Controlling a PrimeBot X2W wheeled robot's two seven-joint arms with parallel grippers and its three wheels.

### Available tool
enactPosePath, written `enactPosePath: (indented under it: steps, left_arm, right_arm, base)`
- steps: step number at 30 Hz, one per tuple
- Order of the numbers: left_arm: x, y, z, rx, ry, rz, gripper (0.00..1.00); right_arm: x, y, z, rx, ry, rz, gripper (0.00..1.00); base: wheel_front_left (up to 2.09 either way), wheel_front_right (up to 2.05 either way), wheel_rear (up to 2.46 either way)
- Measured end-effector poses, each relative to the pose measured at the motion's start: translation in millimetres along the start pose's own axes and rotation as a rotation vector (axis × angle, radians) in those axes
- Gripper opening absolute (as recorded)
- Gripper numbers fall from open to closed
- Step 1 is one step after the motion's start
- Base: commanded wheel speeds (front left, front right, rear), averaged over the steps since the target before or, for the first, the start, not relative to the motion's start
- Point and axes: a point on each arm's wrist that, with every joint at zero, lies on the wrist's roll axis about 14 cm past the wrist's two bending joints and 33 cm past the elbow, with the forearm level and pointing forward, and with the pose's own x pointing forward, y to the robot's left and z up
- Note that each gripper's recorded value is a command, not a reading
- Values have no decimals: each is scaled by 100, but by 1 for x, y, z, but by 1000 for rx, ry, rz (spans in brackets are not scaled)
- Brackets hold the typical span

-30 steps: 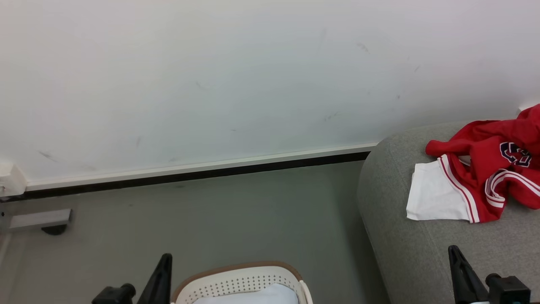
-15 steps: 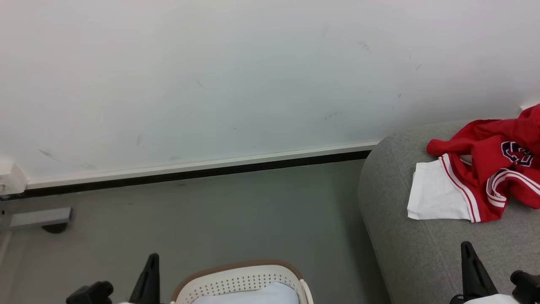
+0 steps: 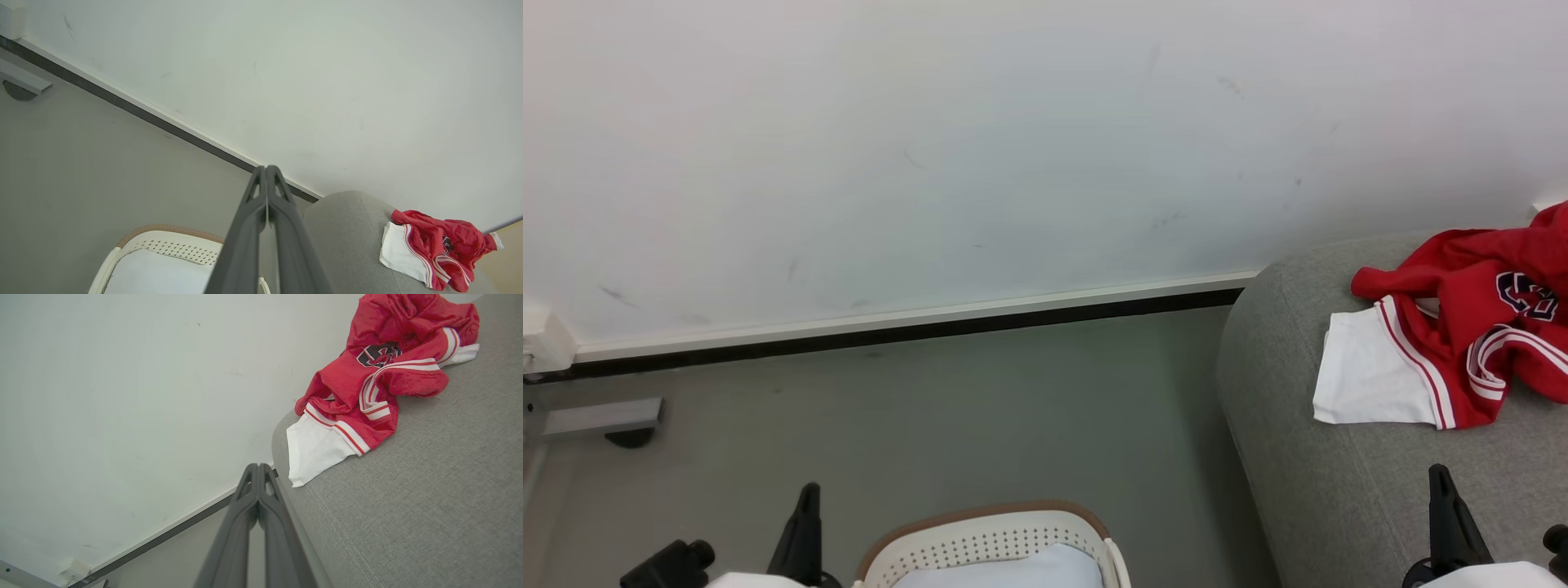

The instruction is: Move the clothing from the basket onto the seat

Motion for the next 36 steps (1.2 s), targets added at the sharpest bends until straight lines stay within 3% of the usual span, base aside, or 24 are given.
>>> enactPosePath:
  steps: [36]
  left_arm:
    - [9,7,9,-450,8,16,0]
  right_arm:
    - [6,1,6,467,12,-10,0]
  base:
    - [0,0,0]
